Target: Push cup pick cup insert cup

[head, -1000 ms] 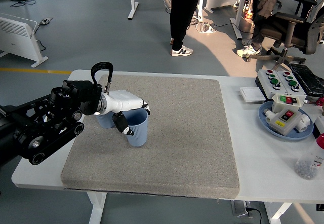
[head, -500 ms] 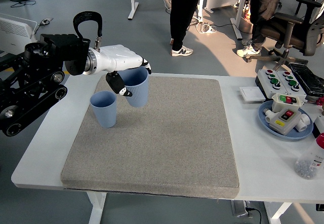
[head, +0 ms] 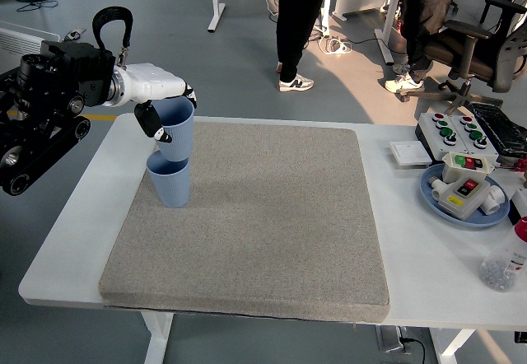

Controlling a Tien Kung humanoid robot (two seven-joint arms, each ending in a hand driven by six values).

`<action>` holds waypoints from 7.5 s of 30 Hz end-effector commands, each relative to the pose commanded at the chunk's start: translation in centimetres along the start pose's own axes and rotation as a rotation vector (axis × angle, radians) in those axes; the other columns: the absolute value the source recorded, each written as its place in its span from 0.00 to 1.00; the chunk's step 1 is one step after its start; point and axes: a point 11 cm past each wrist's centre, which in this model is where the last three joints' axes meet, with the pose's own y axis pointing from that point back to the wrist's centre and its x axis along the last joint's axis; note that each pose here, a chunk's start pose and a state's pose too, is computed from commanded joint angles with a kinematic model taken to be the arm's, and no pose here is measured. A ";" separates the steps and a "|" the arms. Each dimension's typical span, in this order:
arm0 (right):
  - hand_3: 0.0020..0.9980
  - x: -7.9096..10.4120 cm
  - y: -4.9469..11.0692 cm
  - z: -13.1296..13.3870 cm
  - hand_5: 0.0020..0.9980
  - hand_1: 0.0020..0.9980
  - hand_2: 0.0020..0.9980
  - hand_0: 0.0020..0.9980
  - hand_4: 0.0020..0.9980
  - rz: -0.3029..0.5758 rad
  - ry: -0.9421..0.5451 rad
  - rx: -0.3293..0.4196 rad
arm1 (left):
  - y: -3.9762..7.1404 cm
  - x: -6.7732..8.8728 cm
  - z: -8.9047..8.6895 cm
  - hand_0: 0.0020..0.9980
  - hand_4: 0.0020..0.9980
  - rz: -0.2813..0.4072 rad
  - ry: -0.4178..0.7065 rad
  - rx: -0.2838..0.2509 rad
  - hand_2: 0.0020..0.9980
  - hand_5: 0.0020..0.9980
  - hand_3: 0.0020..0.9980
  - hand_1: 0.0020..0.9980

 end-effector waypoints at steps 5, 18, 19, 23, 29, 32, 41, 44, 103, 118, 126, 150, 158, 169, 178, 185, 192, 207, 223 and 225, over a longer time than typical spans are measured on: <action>0.60 0.1 0.0 -0.1 1.00 0.55 0.50 0.53 0.20 0.002 0.002 0.003 | -0.3 -0.1 -0.4 0.51 0.51 0.002 -0.032 0.024 0.53 0.00 0.53 0.52; 0.60 0.2 0.0 -0.4 1.00 0.55 0.50 0.53 0.20 0.002 0.003 0.009 | -1.0 -1.7 -1.5 0.51 0.51 -0.046 0.000 0.050 0.53 0.00 0.53 0.52; 0.60 0.2 0.0 -0.4 1.00 0.55 0.50 0.53 0.20 0.002 0.002 0.009 | -1.0 -1.7 -1.5 0.51 0.51 -0.045 0.004 0.047 0.53 0.00 0.53 0.52; 0.60 0.2 0.0 -0.4 1.00 0.55 0.50 0.53 0.19 0.001 0.004 0.010 | -1.0 -1.7 -1.4 0.51 0.52 -0.047 0.008 0.043 0.53 0.00 0.53 0.52; 0.60 0.2 0.0 -0.4 1.00 0.55 0.50 0.53 0.19 0.000 0.005 0.010 | -1.2 -2.2 -1.5 0.50 0.53 -0.056 0.023 0.039 0.54 0.00 0.53 0.52; 0.60 0.2 0.0 -0.4 1.00 0.55 0.50 0.53 0.19 0.000 0.004 0.010 | -1.3 -2.6 -1.8 0.50 0.53 -0.060 0.028 0.041 0.54 0.00 0.53 0.52; 0.60 0.3 0.0 -0.4 1.00 0.55 0.50 0.53 0.19 0.001 0.003 0.012 | -1.6 -3.2 -1.8 0.44 0.81 -0.065 0.050 0.031 0.62 0.09 0.56 0.56; 0.60 0.3 0.0 -0.5 1.00 0.55 0.50 0.53 0.19 0.001 0.002 0.012 | -1.7 -3.4 -1.8 0.44 0.81 -0.066 0.068 0.021 0.62 0.09 0.56 0.56; 0.60 0.7 0.1 -0.9 1.00 0.55 0.50 0.53 0.20 0.014 -0.017 0.021 | 5.1 -3.3 -5.4 0.80 0.59 0.684 1.013 0.014 0.84 1.00 0.79 0.84; 0.60 1.1 0.1 -1.0 1.00 0.55 0.50 0.53 0.20 0.030 -0.046 0.025 | 10.0 -14.1 0.0 0.87 0.62 0.690 1.804 -0.366 0.91 1.00 0.87 0.89; 0.60 1.6 0.1 -1.1 1.00 0.55 0.50 0.53 0.20 0.043 -0.043 0.024 | 11.3 -22.4 4.1 0.88 0.62 0.673 2.038 -0.306 0.91 1.00 0.86 0.89; 0.59 1.7 0.0 -0.4 1.00 0.55 0.50 0.53 0.19 0.047 -0.034 0.009 | 11.0 -28.9 8.2 0.87 0.61 0.522 2.124 -0.177 0.90 1.00 0.86 0.88; 0.60 1.8 0.0 -0.2 1.00 0.55 0.50 0.53 0.19 0.052 -0.027 0.002 | 10.8 -29.3 8.3 0.87 0.61 0.513 2.130 -0.165 0.90 1.00 0.86 0.88; 0.59 1.8 -0.1 0.2 1.00 0.55 0.50 0.53 0.19 0.057 0.000 -0.007 | 10.9 -29.9 7.7 0.87 0.62 0.535 2.121 -0.130 0.89 1.00 0.85 0.88; 0.59 1.9 -0.1 0.3 1.00 0.55 0.50 0.53 0.18 0.061 0.019 -0.007 | 11.2 -30.6 7.3 0.87 0.61 0.546 2.119 -0.099 0.89 1.00 0.85 0.88; 0.59 1.9 -0.1 0.5 1.00 0.55 0.50 0.53 0.18 0.064 0.031 -0.015 | 11.3 -30.9 6.9 0.87 0.61 0.555 2.112 -0.083 0.89 1.00 0.85 0.88; 0.59 2.0 -0.1 0.4 1.00 0.55 0.50 0.53 0.18 0.067 0.045 -0.011 | 11.2 -30.9 6.7 0.87 0.61 0.559 2.108 -0.082 0.89 1.00 0.85 0.88; 0.59 1.9 -0.1 0.3 1.00 0.55 0.51 0.53 0.17 0.058 0.032 0.003 | 11.3 -30.0 6.0 0.87 0.61 0.604 2.110 -0.091 0.89 1.00 0.85 0.87; 0.59 1.8 0.0 -0.4 1.00 0.55 0.50 0.53 0.17 0.050 0.011 0.024 | 10.9 -28.5 5.2 0.87 0.61 0.643 2.097 -0.120 0.89 1.00 0.85 0.87; 0.59 2.0 0.0 -0.8 1.00 0.55 0.50 0.53 0.17 0.054 0.005 0.033 | 10.9 -28.3 5.0 0.87 0.61 0.650 2.093 -0.122 0.89 1.00 0.85 0.87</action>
